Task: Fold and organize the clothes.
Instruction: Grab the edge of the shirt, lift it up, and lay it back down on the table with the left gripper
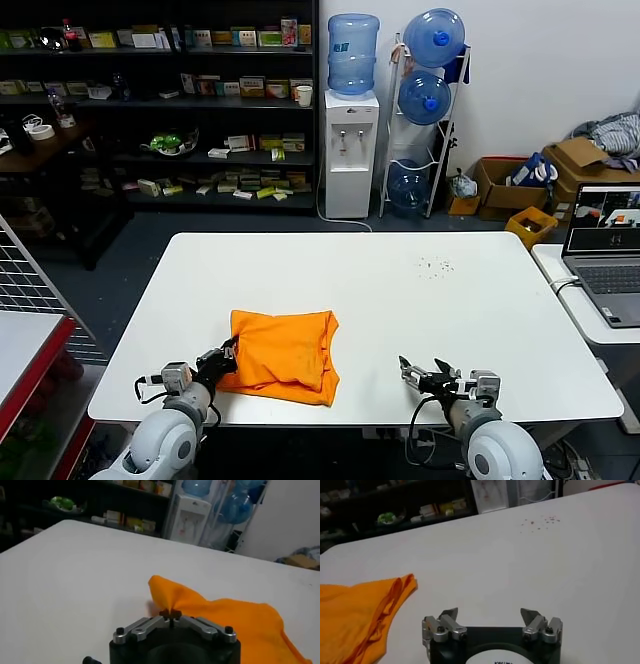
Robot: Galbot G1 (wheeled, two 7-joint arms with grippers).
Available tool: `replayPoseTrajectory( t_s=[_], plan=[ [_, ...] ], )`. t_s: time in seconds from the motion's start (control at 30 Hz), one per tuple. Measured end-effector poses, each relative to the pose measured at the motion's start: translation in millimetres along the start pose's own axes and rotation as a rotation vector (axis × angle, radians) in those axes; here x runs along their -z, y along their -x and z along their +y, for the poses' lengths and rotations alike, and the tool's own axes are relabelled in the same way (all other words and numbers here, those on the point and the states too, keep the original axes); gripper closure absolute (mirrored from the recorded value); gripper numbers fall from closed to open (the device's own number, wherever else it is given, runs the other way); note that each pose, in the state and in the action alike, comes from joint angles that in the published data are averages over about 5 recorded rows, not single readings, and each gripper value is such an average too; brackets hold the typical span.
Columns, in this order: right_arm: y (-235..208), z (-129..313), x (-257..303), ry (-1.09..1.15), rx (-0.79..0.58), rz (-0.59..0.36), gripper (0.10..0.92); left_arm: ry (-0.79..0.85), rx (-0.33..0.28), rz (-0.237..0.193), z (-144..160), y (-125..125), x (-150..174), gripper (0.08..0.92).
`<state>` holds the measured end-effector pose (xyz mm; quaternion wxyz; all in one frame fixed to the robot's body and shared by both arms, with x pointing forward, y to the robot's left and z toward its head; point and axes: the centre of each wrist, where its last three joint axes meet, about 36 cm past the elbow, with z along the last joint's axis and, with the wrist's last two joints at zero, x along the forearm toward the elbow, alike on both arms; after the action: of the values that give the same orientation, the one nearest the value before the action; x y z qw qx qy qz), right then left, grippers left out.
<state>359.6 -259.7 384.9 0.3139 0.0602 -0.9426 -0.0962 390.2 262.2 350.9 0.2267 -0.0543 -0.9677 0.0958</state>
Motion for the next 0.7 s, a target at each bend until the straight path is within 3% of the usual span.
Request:
replayPoseTrajectory(
  t_s=[0.27, 0.7],
  plan=[
    [4.1, 0.1, 1.4, -0.011, 0.017, -0.009, 0.2, 0.071, 0.023, -0.006, -7.5, -29.5, 36.9, 0.903],
    [10.5, -1.4, 3.6, -0.023, 0.049, -0.028, 0.2, 0.222, 0.139, 0.027, 41.4, -57.1, 100.1, 0.903]
  ],
)
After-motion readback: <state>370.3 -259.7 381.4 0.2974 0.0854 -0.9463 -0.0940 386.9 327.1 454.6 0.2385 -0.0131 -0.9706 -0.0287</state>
